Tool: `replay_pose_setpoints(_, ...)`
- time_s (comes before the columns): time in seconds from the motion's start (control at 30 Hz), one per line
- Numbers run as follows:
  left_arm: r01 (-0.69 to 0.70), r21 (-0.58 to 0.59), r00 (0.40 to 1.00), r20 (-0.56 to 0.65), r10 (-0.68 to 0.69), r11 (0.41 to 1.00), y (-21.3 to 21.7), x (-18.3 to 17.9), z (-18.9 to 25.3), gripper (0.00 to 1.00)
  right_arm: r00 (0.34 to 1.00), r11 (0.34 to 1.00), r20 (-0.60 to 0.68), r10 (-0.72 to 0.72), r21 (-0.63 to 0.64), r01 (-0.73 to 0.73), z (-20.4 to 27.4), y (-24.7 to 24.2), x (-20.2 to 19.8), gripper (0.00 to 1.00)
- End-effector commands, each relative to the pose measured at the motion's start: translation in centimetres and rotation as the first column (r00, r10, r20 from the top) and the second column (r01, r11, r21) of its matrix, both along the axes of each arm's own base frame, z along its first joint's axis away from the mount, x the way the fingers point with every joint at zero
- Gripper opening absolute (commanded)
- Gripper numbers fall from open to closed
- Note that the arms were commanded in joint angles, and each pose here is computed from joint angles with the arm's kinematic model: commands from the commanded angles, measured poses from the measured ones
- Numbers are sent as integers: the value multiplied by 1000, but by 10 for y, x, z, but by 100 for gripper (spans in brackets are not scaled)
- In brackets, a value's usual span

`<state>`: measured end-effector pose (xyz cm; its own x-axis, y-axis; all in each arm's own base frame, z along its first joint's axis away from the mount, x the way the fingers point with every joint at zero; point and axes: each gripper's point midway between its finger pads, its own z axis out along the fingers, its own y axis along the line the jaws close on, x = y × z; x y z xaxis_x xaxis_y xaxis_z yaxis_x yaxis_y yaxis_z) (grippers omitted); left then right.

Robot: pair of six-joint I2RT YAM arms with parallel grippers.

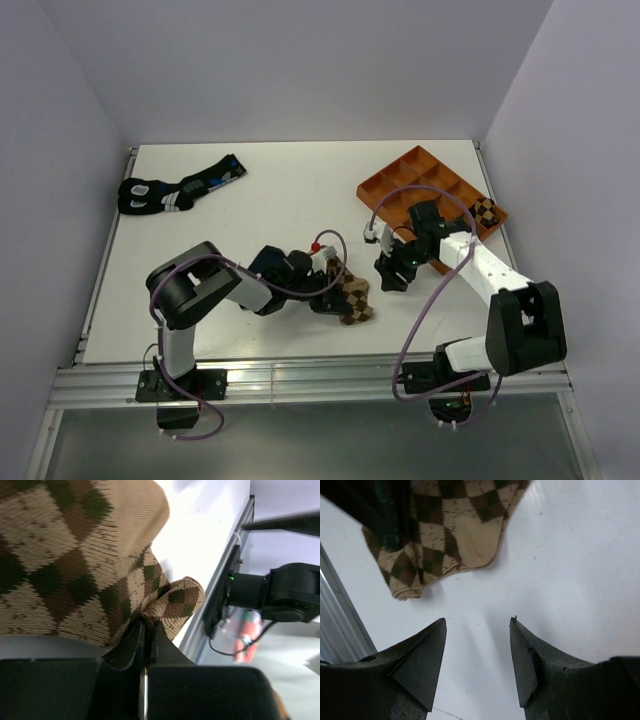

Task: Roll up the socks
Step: Roll the sock at the center of the board.

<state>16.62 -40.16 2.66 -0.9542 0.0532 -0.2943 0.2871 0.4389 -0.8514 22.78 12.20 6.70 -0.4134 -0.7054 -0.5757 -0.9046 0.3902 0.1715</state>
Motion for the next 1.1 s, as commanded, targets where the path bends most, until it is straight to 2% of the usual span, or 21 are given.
replay_pose_setpoints(0.0, 58, 223, 964, -266, 3, 973, 43, -33, -58, 0, 985, 988, 84, 148, 24, -150, 8, 8, -18, 61)
replay_pose_setpoints(0.13, 68, 217, 935, -354, 13, 974, 47, -32, -59, 0, 955, 966, 153, 254, 2, -258, 3, 21, -40, 61)
replay_pose_setpoints(0.37, 77, 262, 919, -392, 34, 962, 48, -18, -56, 0, 877, 911, 260, 403, -25, -411, -3, 51, -72, 62)
replay_pose_setpoints(0.6, 89, 268, 913, -407, 28, 959, 43, -10, -51, 0, 844, 888, 295, 447, -36, -458, -6, 70, -76, 63)
replay_pose_setpoints(0.77, 87, 266, 915, -403, 29, 960, 41, -5, -48, 0, 827, 878, 304, 472, -73, -474, -17, 78, -79, 59)
replay_pose_setpoints(0.83, 85, 265, 913, -406, 31, 960, 42, -5, -48, 0, 826, 873, 291, 482, -83, -481, -23, 79, -81, 55)
replay_pose_setpoints(1.07, 87, 238, 912, -409, 19, 967, 42, -7, -47, 0, 832, 873, 266, 487, -126, -470, -40, 80, -79, 53)
